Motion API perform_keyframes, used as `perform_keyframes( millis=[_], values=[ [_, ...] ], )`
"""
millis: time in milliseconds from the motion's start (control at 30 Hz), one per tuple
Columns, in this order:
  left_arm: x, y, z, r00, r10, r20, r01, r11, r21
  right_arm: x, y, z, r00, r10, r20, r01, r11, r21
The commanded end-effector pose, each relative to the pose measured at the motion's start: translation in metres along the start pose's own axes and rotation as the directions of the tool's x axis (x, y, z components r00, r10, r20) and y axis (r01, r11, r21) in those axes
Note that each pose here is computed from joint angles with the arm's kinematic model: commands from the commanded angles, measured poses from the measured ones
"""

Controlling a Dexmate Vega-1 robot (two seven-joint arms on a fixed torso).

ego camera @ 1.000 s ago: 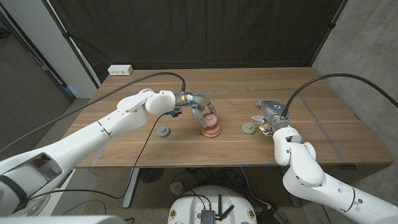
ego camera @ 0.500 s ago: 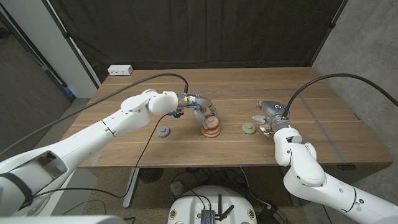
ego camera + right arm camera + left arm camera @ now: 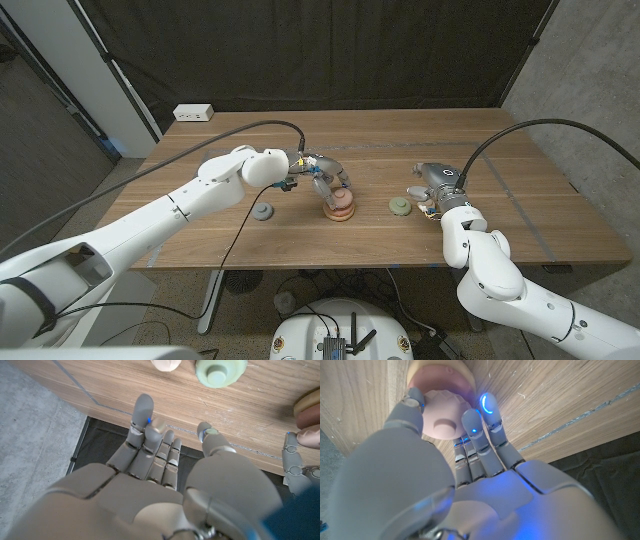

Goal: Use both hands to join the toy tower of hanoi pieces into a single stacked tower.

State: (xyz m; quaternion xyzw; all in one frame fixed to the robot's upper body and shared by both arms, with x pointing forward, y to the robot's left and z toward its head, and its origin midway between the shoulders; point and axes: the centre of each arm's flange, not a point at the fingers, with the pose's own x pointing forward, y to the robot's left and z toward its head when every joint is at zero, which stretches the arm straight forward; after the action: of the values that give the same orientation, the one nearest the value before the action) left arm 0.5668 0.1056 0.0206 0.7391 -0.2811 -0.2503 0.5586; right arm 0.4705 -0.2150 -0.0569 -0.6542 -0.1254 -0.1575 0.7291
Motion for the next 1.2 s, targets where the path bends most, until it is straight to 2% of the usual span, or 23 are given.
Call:
perform_keyframes(
  millis=[33,533,1200],
  values=[
    [0.0015,-0.0054,0.0018,1.000,-0.003,0.000,0.003,1.000,-0.013,-0.0011,0.0003,-0.0009,1.000,0.001,0.001,-0.001,1.000,0.000],
    [0.0022,-0.0123,-0.0004,1.000,-0.006,-0.006,0.006,1.000,-0.031,0.0000,0.0038,-0.0011,1.000,0.015,0.002,-0.015,1.000,0.001],
    [-0.0058,-0.0120,-0.0078,0.998,0.060,-0.008,-0.060,0.995,-0.078,0.0010,0.0025,-0.0003,1.000,0.020,-0.001,-0.020,1.000,-0.012]
  ],
)
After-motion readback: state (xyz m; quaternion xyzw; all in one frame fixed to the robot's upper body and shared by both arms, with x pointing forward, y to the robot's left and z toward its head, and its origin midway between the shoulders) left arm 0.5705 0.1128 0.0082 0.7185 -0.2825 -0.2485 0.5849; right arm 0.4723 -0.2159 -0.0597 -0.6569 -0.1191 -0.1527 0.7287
